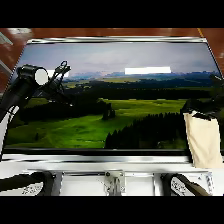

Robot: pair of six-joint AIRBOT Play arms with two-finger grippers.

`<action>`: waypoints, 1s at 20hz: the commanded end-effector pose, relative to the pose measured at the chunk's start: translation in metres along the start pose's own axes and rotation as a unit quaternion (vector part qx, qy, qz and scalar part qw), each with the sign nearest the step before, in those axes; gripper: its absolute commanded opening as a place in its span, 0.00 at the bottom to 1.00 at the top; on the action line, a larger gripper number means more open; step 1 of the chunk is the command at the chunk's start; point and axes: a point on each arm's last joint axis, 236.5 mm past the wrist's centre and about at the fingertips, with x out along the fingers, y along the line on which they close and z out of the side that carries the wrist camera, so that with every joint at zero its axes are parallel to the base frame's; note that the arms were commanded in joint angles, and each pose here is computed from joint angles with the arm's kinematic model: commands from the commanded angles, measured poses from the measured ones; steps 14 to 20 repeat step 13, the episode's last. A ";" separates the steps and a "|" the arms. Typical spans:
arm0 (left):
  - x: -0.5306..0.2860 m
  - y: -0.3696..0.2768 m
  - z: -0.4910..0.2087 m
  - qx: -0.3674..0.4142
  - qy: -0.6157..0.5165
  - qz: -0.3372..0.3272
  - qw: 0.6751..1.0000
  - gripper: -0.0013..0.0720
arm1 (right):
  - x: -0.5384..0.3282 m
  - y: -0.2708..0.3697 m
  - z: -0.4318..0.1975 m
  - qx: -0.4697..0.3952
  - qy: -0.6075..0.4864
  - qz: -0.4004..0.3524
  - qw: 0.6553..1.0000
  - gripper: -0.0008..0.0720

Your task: Fold the shirts.

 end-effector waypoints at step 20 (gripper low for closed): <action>0.001 0.007 0.000 0.037 0.002 0.016 0.999 0.97 | 0.001 0.008 -0.002 0.000 0.005 0.011 1.000 0.94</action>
